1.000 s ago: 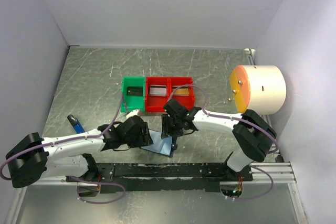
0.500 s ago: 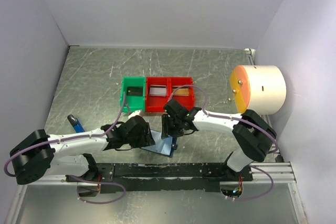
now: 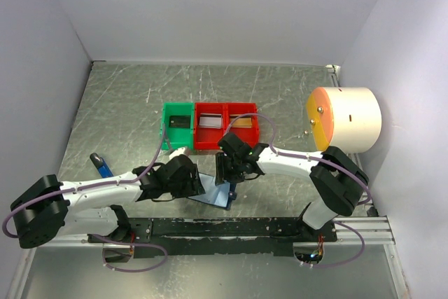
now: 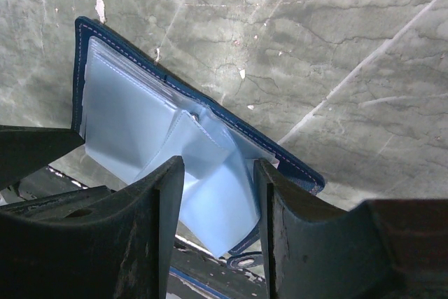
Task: Take the credit cards out of the card holder
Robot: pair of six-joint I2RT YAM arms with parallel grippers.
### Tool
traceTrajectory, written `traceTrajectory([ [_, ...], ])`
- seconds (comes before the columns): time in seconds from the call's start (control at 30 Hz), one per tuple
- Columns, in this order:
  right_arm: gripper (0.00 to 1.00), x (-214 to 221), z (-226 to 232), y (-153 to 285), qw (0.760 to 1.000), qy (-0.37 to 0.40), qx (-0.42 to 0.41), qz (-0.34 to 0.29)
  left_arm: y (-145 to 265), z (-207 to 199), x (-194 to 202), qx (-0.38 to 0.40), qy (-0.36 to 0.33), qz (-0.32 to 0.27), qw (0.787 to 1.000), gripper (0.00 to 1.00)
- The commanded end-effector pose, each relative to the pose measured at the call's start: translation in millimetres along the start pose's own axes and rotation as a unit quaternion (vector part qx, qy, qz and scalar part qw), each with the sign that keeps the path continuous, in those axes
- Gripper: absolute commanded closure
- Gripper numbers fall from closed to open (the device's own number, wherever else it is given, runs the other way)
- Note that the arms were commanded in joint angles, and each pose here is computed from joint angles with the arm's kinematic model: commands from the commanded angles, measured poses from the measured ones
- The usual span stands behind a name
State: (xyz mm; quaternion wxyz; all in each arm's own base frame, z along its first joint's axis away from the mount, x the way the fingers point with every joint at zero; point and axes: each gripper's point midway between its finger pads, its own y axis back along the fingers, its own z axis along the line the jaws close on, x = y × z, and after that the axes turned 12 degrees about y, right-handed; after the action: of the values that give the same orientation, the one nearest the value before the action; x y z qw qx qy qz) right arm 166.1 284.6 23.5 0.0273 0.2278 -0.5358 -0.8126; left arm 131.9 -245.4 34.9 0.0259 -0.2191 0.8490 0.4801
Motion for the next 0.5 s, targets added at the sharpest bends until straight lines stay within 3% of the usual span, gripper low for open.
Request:
traceTrajectory([
  [0.0, 0.55, 7.5, -4.9, -1.3, 1.000, 0.006, 0.007, 0.008, 3.2, -6.7, -5.7, 0.003, -0.009, -0.009, 1.000, 0.32],
  [0.47, 0.55, 8.5, -5.0, -2.1, 1.000, 0.005, 0.007, 0.009, 1.1, -21.4, -1.0, 0.030, -0.014, 0.008, 0.999, 0.39],
])
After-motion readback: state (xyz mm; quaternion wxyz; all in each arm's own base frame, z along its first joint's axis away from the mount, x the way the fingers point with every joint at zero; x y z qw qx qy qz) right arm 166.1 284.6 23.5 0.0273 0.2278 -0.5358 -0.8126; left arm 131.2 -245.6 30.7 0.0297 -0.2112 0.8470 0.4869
